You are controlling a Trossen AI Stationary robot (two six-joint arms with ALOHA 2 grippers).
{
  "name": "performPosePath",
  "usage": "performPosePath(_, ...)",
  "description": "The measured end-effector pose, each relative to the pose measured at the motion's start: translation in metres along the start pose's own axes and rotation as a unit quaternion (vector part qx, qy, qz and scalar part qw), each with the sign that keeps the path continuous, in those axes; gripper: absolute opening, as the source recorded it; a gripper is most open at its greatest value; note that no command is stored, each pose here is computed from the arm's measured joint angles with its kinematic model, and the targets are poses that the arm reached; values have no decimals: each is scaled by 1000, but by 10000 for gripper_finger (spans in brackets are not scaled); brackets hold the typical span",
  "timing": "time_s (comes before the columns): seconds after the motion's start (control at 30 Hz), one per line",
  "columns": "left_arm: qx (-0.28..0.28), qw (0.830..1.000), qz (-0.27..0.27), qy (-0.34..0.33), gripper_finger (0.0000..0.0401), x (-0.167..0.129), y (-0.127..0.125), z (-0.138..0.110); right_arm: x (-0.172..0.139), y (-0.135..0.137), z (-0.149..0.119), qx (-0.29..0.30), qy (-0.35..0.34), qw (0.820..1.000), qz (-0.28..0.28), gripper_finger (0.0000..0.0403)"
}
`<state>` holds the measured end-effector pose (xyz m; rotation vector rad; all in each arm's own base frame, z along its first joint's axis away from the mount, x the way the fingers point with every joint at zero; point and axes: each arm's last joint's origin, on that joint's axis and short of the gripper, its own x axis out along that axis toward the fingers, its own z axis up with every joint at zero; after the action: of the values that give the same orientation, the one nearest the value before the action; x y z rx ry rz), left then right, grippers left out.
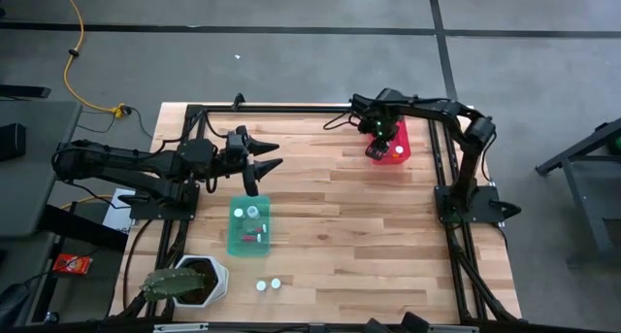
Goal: Pick and place medicine bottles into bin by pill shape (circle, oval)
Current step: Put the white tablet bottle into the red bin, then put the blue capsule bottle into the blue bin
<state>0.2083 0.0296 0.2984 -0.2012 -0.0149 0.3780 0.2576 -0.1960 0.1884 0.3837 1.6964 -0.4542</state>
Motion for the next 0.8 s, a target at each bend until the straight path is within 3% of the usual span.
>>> performPosePath(0.27, 3, 1000, 2, 9, 206, 0, 0, -2, -15, 0, -7, 4, -25, 1000, 8, 215)
performPosePath(0.43, 3, 1000, 2, 10, 206, 0, 0, -2, -57, 5, -26, 25, -133, 989, 65, 216)
performPosePath(0.57, 3, 1000, 2, 10, 206, 0, 0, -2, -104, 23, -43, 7, -285, 951, 117, 216)
performPosePath(0.7, -13, 1000, 2, 10, 206, 0, 0, -2, -147, 51, -60, -46, -427, 891, 147, 216)
performPosePath(0.8, -24, 1000, 2, 10, 206, 0, 0, -2, -168, 72, -69, -89, -492, 850, 164, 216)
